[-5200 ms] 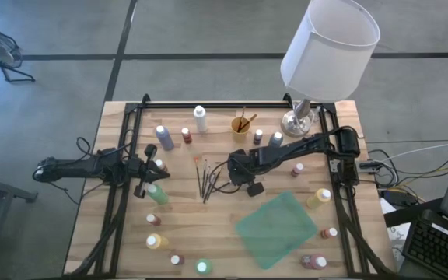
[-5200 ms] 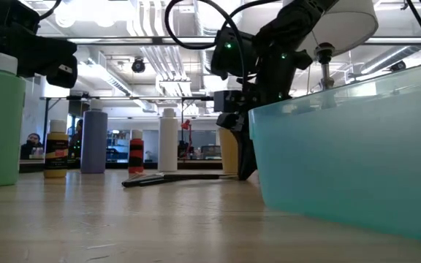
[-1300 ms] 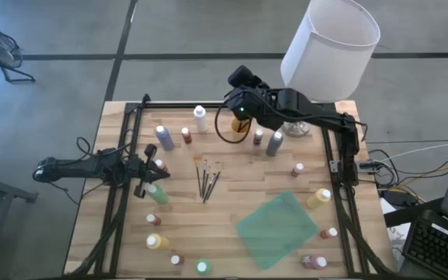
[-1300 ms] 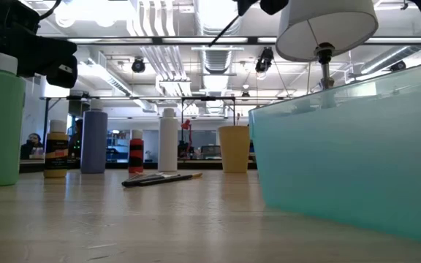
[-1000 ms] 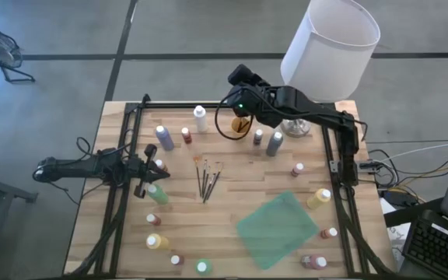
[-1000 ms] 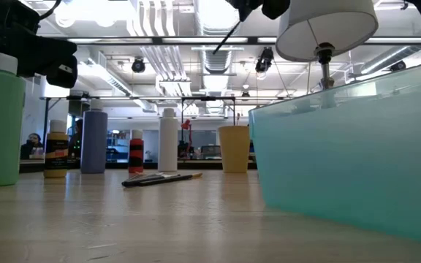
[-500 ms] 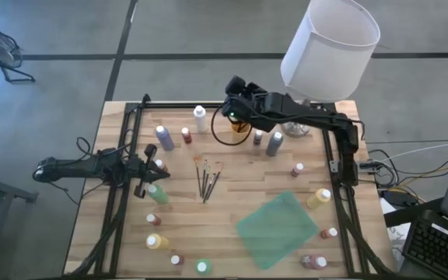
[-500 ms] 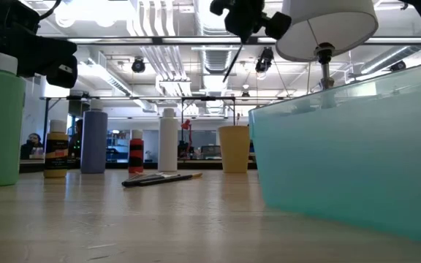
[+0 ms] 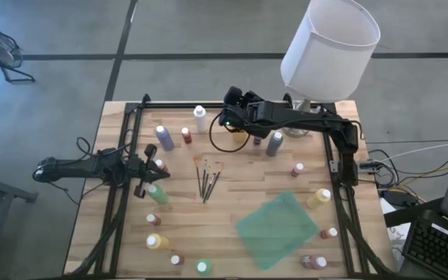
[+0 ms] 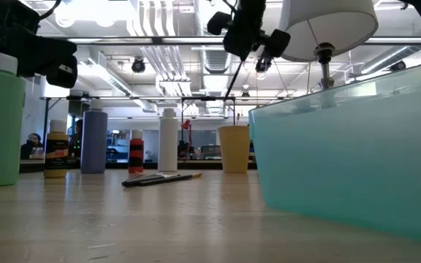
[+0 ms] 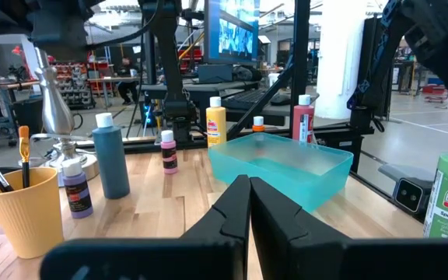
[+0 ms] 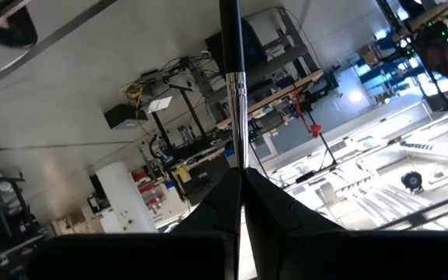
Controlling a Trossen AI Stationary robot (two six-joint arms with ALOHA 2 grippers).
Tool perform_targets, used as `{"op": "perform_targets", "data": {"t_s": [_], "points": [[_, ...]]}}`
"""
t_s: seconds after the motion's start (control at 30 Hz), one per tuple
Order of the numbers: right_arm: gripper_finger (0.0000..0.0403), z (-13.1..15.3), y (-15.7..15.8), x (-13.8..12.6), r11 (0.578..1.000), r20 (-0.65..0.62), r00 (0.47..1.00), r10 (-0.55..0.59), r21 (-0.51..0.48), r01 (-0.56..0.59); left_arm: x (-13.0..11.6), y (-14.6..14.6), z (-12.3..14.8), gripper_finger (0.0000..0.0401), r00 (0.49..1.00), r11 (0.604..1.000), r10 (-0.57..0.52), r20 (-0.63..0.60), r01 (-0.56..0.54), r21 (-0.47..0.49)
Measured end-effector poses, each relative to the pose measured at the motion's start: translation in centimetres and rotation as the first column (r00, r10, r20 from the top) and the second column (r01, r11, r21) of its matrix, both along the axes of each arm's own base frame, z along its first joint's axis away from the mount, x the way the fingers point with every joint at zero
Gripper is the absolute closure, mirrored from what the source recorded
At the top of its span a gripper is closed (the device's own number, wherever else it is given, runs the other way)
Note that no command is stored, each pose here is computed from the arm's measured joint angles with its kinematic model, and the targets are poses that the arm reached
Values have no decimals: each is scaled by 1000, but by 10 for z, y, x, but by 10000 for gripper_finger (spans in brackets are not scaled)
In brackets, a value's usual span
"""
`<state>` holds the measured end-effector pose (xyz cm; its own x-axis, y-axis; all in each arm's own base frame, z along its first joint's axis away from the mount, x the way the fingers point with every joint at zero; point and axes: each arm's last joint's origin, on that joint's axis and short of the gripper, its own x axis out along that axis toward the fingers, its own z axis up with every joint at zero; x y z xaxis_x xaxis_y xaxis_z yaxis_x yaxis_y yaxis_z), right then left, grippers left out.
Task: Pick & Place Paint Supplies
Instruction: Put the silver paintbrush into the yellow cup
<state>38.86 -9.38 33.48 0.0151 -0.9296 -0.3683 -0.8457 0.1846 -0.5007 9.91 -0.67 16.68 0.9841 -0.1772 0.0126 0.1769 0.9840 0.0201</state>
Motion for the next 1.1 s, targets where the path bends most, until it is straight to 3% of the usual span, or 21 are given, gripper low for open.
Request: {"op": "perform_targets", "data": {"t_s": [0.63, 1.1], "points": [[394, -44, 1, -4, 1000, -109, 994, -11, 24, 14, 0, 0, 0, 387, 1000, 1000, 0, 0, 0, 0], [394, -59, 2, -7, 996, -90, 996, -14, 86, 21, 0, 0, 0, 387, 1000, 1000, 0, 1, 0, 0]]}}
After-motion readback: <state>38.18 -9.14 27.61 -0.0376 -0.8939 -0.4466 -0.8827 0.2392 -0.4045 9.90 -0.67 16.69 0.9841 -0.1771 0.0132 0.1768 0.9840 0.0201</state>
